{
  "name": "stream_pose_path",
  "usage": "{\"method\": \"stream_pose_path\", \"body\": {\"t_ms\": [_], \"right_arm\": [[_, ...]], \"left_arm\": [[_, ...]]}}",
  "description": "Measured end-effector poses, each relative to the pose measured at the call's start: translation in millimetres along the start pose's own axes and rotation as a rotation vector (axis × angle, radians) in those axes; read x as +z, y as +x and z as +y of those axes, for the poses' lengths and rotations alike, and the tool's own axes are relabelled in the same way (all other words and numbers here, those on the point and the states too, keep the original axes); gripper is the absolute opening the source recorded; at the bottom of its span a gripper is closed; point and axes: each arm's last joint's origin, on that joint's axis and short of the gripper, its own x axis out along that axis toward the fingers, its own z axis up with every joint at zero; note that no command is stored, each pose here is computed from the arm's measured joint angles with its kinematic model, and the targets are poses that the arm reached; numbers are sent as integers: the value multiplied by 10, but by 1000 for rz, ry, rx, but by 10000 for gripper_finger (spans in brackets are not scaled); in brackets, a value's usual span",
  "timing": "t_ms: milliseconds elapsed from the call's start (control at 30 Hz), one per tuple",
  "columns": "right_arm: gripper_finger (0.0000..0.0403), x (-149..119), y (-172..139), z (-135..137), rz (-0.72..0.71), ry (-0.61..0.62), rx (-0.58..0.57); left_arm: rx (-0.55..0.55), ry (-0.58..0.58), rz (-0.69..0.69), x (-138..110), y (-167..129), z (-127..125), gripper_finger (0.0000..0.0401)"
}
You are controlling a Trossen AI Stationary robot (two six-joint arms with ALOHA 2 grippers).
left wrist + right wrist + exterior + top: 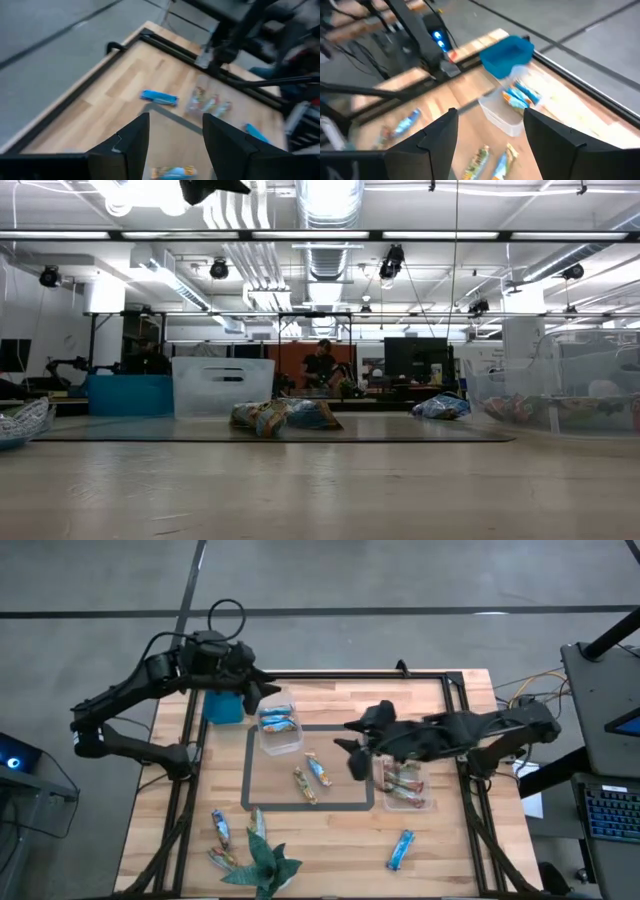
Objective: Pick and place Granola Bars by type
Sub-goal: Put the blue granola bar into the blue bin
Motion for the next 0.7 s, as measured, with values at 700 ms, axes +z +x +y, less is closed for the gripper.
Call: {"method": "stream_pose_path", "body": {"t_ms": [700], "right_arm": [[215, -350, 426, -221, 238, -103, -308]], "left_arm": [[-151, -139, 142, -279, 85, -334, 165]]}}
